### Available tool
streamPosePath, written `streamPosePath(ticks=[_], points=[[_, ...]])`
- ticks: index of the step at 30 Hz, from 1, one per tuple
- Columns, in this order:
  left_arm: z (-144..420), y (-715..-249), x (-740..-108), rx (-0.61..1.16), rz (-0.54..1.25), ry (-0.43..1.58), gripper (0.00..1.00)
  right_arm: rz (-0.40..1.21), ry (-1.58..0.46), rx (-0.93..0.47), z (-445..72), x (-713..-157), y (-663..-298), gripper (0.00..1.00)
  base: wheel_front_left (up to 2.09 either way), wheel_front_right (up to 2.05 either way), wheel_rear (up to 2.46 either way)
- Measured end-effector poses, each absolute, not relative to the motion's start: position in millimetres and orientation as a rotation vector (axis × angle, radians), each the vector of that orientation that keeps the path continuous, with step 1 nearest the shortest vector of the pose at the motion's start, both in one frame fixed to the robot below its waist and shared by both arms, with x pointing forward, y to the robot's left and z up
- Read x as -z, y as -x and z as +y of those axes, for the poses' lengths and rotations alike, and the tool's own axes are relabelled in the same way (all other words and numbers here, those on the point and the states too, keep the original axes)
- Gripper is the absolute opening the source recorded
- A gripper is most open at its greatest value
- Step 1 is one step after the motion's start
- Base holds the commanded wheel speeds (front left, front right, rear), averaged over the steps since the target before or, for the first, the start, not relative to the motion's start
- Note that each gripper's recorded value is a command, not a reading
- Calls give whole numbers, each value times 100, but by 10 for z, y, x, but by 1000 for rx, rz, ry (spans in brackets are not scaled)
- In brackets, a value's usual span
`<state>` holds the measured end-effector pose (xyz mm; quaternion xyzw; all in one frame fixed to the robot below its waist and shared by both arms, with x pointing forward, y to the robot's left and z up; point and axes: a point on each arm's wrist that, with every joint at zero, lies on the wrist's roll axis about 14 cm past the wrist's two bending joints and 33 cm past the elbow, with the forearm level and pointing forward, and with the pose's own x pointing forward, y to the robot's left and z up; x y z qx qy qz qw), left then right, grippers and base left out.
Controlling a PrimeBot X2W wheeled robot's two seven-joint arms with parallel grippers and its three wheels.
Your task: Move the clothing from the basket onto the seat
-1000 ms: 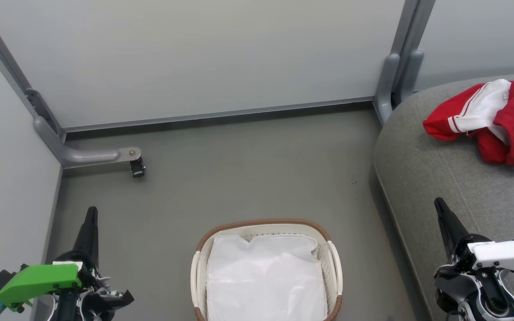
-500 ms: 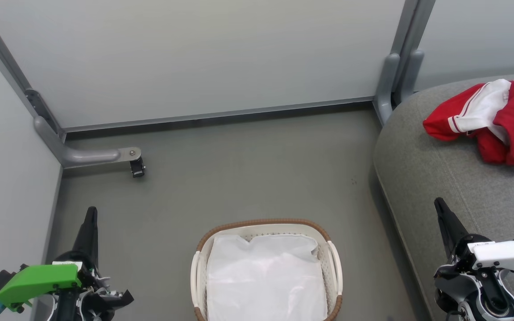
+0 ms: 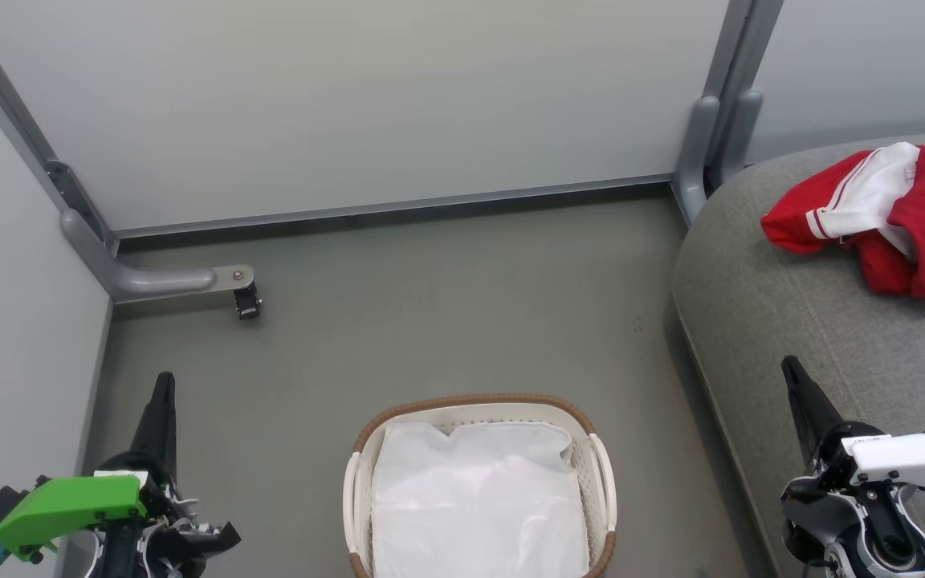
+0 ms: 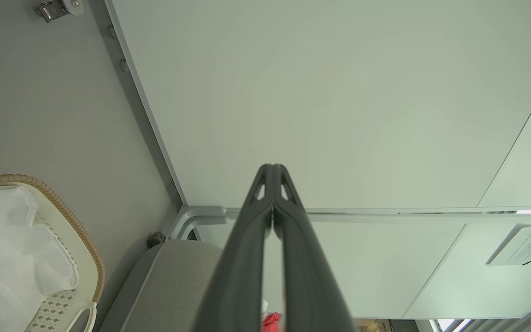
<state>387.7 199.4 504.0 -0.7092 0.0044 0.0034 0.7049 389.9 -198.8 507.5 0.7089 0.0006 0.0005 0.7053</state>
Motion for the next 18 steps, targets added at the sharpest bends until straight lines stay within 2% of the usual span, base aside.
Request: streamPosePath(ticks=[18], points=[[1996, -3877, -5040, -8, 9, 1577, 0, 1, -1576, -1, -1988, -5074, -3899, 0, 0, 0, 0]])
